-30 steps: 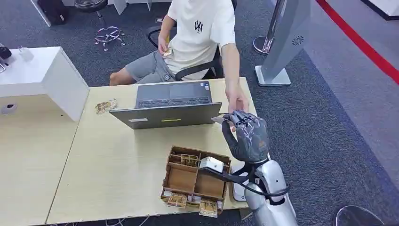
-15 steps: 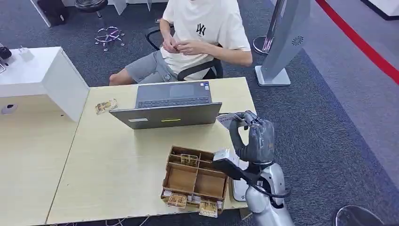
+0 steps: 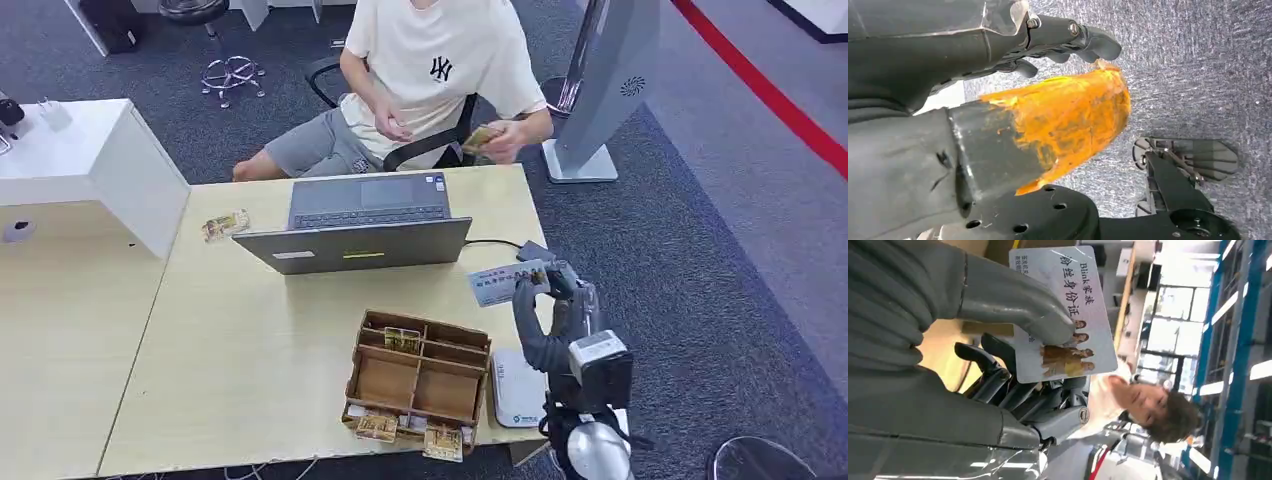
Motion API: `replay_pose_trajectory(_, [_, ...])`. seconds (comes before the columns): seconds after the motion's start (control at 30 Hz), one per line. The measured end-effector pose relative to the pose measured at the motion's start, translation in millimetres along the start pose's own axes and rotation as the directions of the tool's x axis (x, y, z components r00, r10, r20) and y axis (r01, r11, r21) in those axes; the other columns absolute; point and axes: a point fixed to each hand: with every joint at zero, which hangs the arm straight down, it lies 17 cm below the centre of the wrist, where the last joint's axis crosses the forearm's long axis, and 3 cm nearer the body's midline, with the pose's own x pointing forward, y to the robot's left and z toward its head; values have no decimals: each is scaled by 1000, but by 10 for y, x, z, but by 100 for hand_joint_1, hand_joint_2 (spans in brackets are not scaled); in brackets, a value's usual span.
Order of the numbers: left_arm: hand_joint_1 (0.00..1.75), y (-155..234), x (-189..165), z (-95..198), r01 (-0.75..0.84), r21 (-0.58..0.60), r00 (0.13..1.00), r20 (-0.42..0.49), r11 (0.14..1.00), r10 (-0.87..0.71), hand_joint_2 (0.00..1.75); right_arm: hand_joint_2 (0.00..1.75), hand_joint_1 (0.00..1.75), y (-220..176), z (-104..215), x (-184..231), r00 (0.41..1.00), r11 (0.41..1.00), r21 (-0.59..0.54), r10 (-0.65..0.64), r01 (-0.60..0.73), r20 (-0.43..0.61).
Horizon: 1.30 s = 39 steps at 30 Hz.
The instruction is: Pass the card to the sensor for recognition and then transmit it.
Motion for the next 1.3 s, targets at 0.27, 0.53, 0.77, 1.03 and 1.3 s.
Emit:
replay_pose_trajectory(0.27, [0,16,-9,-3,-38,4,999,-5,999,38,0,175,175,-536,191,-296,992,993,-73,90,-96,-83])
replay_pose_trajectory(0.53, [0,30,-16,-5,-65,9,998,-9,998,65,0,175,175,-1003,421,-614,956,963,-99,229,-250,-182])
replay_pose_trajectory(0.77, [0,19,-18,-3,-74,8,997,-10,997,74,0,175,175,-1160,525,-782,927,942,-86,297,-323,-227])
replay_pose_trajectory(1.03, [0,16,-25,-3,-84,7,996,-13,996,84,0,175,175,-1214,709,-1062,880,916,-32,374,-400,-292])
replay_pose_trajectory(1.3, [0,23,-35,-4,-99,10,995,-17,995,99,0,175,175,-1039,959,-1479,841,927,91,370,-365,-395])
